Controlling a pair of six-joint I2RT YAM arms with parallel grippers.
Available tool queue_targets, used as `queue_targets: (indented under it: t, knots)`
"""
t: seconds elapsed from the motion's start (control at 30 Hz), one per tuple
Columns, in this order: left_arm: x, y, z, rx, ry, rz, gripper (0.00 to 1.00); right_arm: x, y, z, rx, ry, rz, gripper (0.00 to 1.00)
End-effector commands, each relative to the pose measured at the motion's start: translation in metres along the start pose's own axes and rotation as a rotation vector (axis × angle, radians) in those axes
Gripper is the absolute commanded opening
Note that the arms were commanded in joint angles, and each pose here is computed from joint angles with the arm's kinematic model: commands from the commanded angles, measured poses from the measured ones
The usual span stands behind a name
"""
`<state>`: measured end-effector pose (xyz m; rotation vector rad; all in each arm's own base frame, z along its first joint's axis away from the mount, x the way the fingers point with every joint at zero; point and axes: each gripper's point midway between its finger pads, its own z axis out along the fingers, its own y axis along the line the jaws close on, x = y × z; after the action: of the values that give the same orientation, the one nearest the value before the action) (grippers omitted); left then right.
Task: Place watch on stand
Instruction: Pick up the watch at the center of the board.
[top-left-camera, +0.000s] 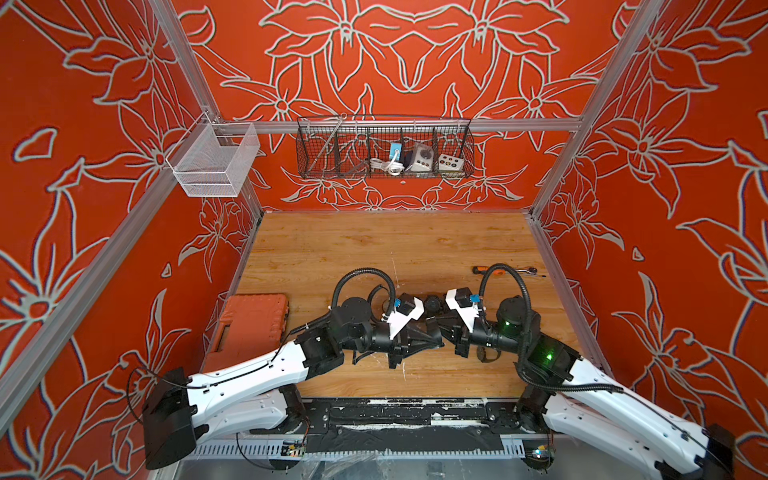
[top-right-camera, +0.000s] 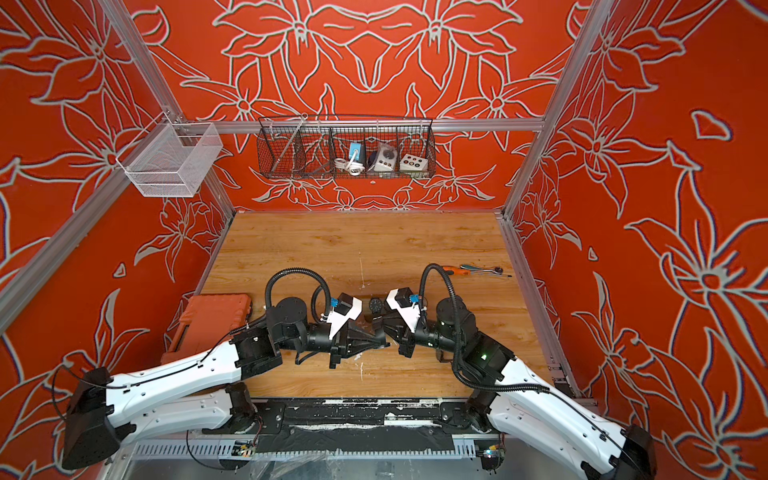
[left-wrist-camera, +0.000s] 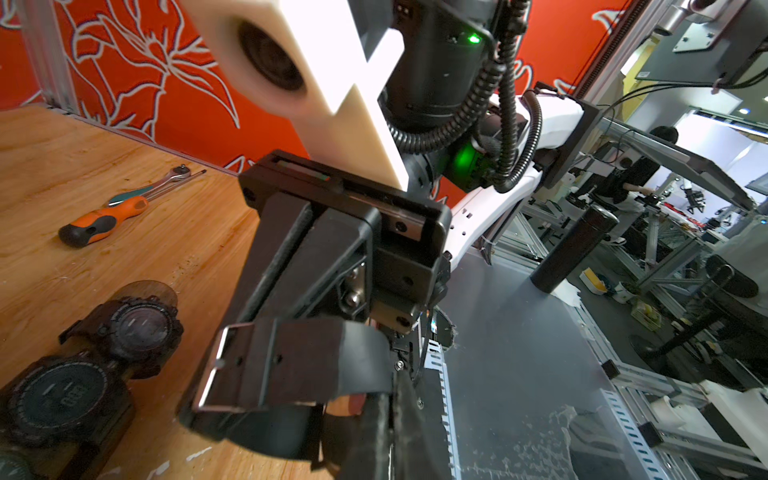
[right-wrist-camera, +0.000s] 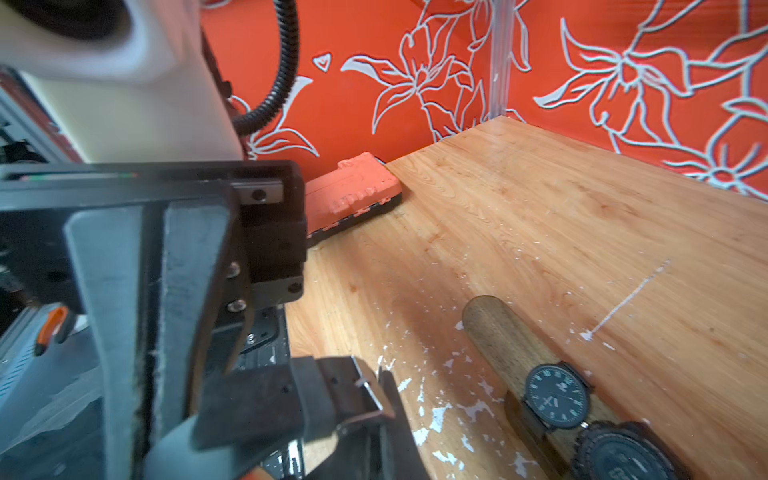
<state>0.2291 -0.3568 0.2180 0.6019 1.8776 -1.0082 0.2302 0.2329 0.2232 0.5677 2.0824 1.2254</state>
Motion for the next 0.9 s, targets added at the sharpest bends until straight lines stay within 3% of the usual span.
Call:
queue_targets:
  t: [0.0, 0.3, 0.5, 0.73, 0.87]
  knots:
    - [-0.006, -0.003, 0.003, 0.003, -0.009, 0.028, 0.34, -0.005, 0.019, -0.001, -0.055, -0.024, 0.018, 0.00]
    - [-0.007, 0.000, 0.003, -0.018, 0.003, 0.042, 0.28, 0.001, 0.030, -0.001, -0.088, -0.004, 0.004, 0.00]
    - [-0.008, -0.001, 0.002, -0.016, -0.001, 0.042, 0.20, 0.006, 0.035, 0.001, -0.124, 0.020, 0.004, 0.00]
    - [-0.013, -0.001, -0.003, -0.021, -0.020, 0.039, 0.01, 0.007, 0.029, 0.001, -0.108, 0.024, -0.011, 0.00]
    - [-0.014, -0.002, -0.004, -0.020, -0.025, 0.039, 0.00, 0.006, 0.023, 0.000, -0.090, 0.014, -0.023, 0.00]
